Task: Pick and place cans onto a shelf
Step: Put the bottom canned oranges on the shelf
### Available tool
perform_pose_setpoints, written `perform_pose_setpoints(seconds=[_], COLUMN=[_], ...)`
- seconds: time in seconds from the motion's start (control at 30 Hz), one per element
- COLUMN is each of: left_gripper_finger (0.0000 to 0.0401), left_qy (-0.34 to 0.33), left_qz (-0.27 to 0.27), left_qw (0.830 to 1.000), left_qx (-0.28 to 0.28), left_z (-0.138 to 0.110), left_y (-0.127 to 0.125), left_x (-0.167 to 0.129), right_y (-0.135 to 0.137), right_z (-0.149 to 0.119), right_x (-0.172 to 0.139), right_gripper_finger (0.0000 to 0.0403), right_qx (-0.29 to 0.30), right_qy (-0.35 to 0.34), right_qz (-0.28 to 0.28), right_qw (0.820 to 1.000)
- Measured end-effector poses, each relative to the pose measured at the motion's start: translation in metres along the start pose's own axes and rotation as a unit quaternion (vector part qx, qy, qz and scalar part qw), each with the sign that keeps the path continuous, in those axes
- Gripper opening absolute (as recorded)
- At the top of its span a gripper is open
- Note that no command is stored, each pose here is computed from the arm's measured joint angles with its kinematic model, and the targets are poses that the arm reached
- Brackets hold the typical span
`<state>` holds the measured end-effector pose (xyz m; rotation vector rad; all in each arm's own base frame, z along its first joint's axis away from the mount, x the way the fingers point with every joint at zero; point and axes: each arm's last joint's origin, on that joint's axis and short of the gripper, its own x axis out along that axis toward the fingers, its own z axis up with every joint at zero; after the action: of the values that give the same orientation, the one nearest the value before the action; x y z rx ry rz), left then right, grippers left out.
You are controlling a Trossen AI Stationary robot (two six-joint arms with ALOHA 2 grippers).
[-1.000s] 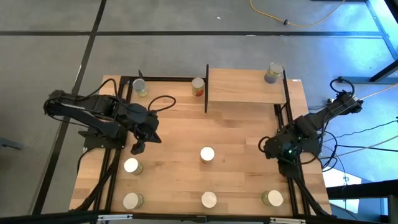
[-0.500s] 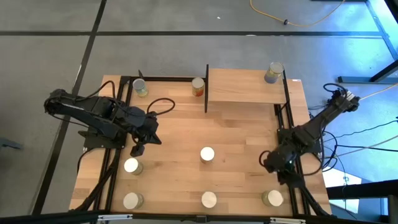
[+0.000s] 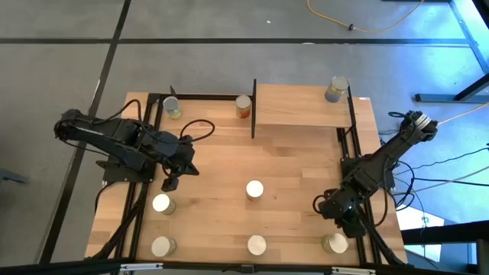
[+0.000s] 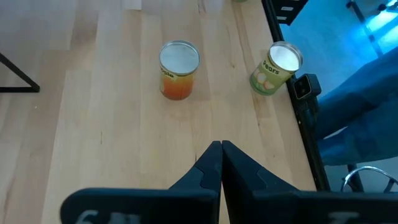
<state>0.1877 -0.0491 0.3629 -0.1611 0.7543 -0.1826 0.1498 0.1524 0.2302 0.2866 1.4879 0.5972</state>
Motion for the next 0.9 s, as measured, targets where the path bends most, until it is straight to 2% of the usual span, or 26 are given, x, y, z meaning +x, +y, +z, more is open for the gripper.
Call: perform_pose_setpoints(seconds=[0.27,0.6,0.9], left_gripper_finger=[0.0000,0.0000,0.0000], left_qy=[0.000,0.000,0.000], left_qz=[0.000,0.000,0.000], left_qw=[1.000,1.000,1.000], left_qx=[0.000,0.000,0.000], left_z=[0.000,0.000,0.000], left_y=[0.000,0.000,0.000], left_x=[0.000,0.000,0.000], right_y=[0.002,0.008,0.008], right_z=[0.005,0.006,0.006], right_x=[0.016,0.020,0.022], right_gripper_finger=[0.0071,0.0071,0.0071], right_qx=[-0.021,-0.032,-0.035], right_qy=[0.022,0.014,0.000], right_qz=[0.001,0.008,-0.018], right_qw=[1.000,0.999,0.999])
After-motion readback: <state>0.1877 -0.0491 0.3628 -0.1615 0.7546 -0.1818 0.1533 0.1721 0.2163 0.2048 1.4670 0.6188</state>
